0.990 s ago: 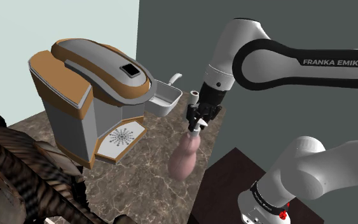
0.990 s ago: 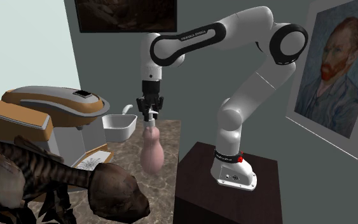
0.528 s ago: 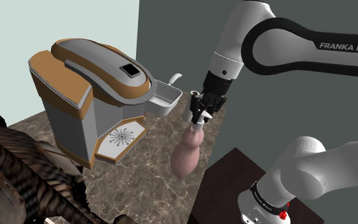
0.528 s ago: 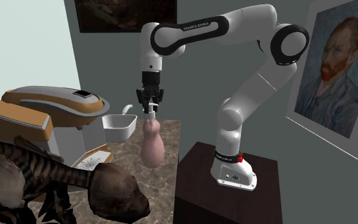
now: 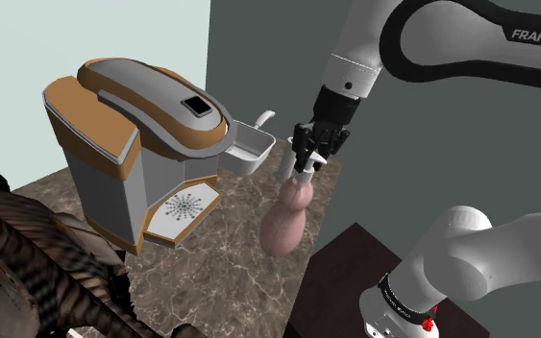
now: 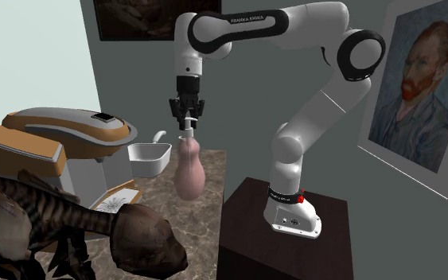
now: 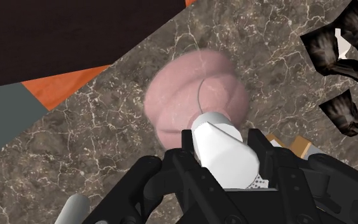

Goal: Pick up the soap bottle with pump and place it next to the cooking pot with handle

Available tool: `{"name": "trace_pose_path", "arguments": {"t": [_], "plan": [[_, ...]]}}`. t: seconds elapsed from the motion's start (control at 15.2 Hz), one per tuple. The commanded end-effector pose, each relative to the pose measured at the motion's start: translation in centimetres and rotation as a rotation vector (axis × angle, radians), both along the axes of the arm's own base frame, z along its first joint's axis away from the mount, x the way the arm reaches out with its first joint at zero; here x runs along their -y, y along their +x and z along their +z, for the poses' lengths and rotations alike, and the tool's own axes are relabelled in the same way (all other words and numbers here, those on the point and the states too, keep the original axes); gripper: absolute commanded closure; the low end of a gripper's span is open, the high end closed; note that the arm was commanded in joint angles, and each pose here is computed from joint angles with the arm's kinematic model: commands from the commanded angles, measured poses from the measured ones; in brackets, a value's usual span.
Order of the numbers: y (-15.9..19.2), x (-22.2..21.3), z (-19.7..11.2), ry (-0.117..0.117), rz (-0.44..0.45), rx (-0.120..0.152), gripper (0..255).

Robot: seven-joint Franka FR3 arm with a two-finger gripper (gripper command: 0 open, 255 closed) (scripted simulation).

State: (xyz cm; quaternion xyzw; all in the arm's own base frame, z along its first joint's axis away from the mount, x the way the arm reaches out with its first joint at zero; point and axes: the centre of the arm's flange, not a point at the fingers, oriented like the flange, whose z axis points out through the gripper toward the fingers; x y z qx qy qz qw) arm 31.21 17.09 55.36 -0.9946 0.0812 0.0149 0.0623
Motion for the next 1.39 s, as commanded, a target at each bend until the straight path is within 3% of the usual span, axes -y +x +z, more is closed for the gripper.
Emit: {"name": "trace_pose_path", "arguments": {"t": [0.0,1.32], "plan": [[0.0,0.0,1.2,0.0,0.0,0.001,255],[0.0,0.0,11.8,0.0,0.0,0.001,255]]}}
